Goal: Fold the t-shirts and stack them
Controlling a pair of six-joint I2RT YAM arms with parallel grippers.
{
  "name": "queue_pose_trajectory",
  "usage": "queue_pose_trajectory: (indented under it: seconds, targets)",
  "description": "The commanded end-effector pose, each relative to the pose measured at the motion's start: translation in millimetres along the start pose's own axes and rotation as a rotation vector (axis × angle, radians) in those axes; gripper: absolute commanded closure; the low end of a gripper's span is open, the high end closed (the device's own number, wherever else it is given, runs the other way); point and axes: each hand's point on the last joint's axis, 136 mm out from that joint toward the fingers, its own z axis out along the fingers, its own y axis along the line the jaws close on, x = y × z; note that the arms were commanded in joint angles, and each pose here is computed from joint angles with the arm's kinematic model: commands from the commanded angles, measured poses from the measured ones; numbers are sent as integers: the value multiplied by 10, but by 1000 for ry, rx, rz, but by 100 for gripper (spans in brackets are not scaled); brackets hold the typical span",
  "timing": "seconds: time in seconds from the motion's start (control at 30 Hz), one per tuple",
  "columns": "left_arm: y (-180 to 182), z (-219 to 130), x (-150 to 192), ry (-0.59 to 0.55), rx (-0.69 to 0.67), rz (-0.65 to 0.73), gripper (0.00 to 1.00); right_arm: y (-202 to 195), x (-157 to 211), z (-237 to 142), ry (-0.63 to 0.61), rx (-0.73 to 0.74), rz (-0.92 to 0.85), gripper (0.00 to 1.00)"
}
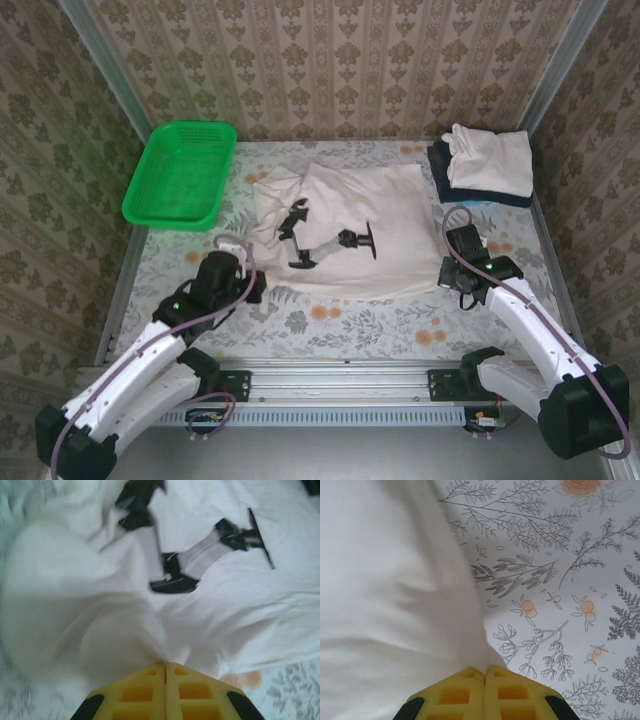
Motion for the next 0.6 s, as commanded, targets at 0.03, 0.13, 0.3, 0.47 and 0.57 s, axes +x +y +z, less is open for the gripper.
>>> queue_pose_trajectory:
  seconds: [0.03, 0.13, 0.3, 0.47, 0.57]
  targets:
    - [41, -155, -67, -102, 11, -116, 40, -44, -263, -257, -85, 4, 58, 76]
    - [28, -153, -213, -147, -5, -66, 33, 195, -445, -398, -116, -111, 56, 64]
    - [-68, 112, -741, -135, -94, 47, 27, 853, -645, -563, -183, -295, -29, 52]
    - [-48, 974, -1469, -38, -151, 82, 45, 1582, -628, -87, -103, -390, -74, 49]
    - [183, 1531, -1855, 33, -201, 59, 47, 1729, -493, 316, -20, -343, -94, 49]
